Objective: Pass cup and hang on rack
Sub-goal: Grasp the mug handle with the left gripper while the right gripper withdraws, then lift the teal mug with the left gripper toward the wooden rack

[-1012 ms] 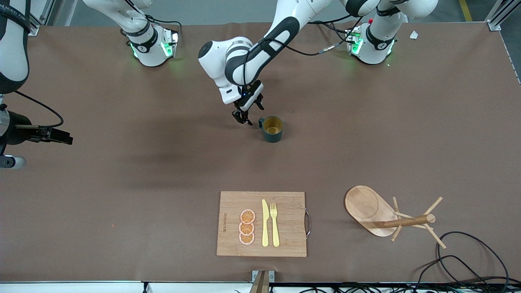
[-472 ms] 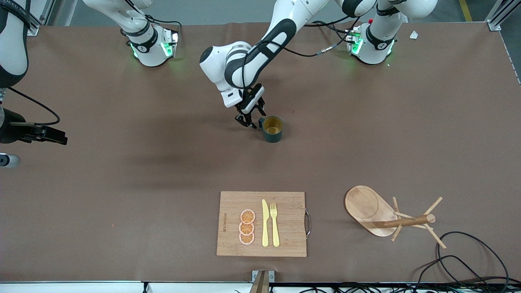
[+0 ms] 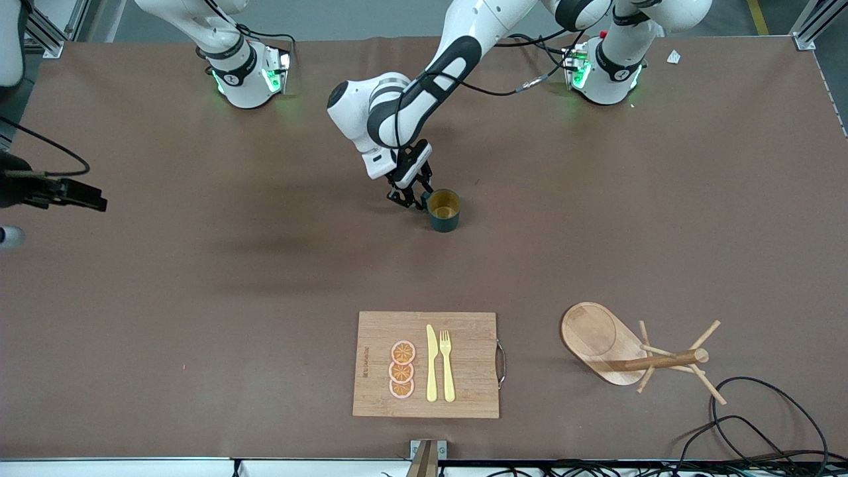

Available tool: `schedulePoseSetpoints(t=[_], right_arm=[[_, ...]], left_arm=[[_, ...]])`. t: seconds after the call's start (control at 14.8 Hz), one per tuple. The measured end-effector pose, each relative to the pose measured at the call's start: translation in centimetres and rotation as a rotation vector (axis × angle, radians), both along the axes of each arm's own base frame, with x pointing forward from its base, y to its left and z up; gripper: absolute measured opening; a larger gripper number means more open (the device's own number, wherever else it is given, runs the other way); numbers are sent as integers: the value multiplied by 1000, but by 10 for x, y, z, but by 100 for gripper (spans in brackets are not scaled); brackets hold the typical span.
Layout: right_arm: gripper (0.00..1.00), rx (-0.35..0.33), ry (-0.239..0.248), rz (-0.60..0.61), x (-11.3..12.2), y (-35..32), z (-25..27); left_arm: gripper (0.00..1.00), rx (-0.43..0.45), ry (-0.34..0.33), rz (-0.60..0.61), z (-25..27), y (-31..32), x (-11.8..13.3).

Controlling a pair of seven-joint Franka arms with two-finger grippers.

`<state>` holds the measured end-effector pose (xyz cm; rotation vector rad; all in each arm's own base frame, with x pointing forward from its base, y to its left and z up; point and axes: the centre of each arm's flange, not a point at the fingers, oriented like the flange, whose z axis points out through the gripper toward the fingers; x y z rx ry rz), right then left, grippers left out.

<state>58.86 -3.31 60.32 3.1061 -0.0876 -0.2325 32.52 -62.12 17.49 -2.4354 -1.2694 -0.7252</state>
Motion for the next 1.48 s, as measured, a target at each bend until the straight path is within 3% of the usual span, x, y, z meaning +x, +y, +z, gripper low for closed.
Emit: schedulePoseSetpoints(t=[0.2,0.54,0.81,1.01,1.48], right_arm=[[100,4,-14,-2,-25,-1,19],[100,9,-31,-4,-56,-2,33],[100,14,-40,-14,-67,-7,35],[100,23,-55,-16,-73,-7,36],[100,53,-79,-22,-72,-9,36]], left_arm=[[21,-1,-2,1,1,0,1],[21,-5,-14,9,4,1,8],[21,-77,-54,25,52,-9,28],[21,-156,-34,44,126,8,72],[21,-453,145,58,313,135,192]])
